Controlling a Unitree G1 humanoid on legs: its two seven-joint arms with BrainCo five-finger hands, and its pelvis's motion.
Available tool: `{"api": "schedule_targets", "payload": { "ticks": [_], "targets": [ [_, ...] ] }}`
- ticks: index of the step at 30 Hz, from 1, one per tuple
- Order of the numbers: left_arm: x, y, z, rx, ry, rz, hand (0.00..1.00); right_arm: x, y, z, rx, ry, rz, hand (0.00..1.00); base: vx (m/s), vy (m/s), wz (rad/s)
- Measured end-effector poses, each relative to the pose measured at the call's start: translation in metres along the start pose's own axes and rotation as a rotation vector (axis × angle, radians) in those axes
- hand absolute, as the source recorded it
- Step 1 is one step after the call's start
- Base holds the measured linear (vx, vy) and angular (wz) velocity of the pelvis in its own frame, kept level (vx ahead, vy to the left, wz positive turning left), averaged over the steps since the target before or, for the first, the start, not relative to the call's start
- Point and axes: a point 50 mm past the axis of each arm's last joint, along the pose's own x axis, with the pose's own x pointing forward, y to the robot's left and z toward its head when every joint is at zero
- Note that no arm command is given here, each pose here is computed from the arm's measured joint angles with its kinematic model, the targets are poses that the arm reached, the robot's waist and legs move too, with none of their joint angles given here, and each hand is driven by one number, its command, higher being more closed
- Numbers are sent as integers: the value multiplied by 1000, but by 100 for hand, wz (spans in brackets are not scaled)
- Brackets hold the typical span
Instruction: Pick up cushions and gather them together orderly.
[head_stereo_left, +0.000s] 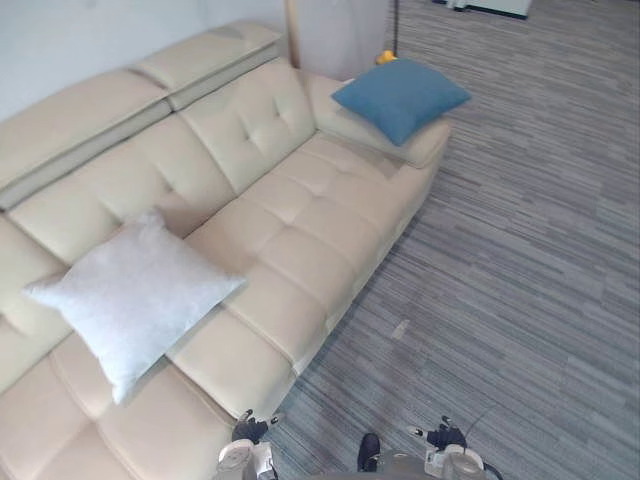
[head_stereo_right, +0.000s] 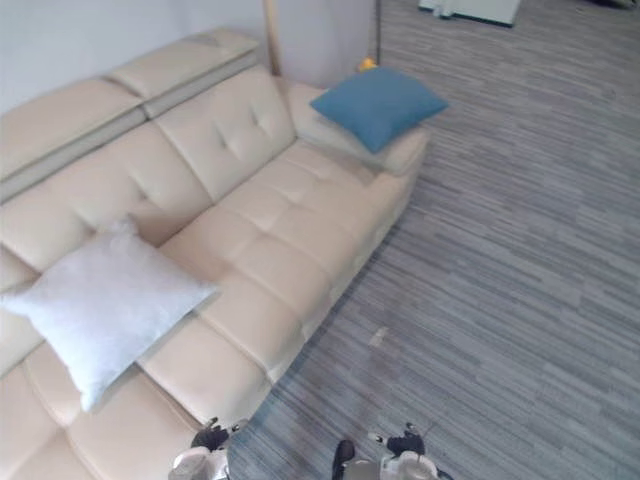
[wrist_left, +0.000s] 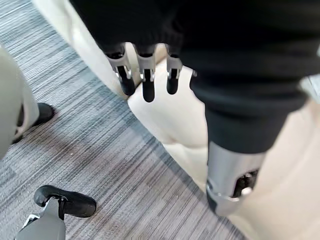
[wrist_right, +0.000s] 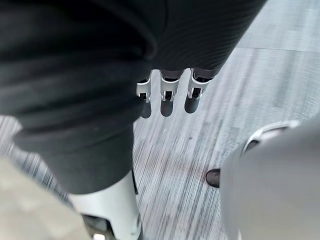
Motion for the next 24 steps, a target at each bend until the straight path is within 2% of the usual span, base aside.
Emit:
{"api": "schedule_targets", "payload": {
  "ticks": [4,11,16,24],
  "targets": [
    [-1,9,0,-13,-16,23,0,-1,3,-1,0,1,9,0,74,-14,-101],
    [-2,4,4,-28,-49,15,0,-1,4,-1,4,7,6,0,176,155,-115],
    [-2,23,1,-8,-40,53,0,-5,16,-10,-4,30,40,0,303,236,-111],
    [2,4,9,71,-30,-12,0,0,18,13,-11,-38,53,0,296,53,-51]
  ]
}}
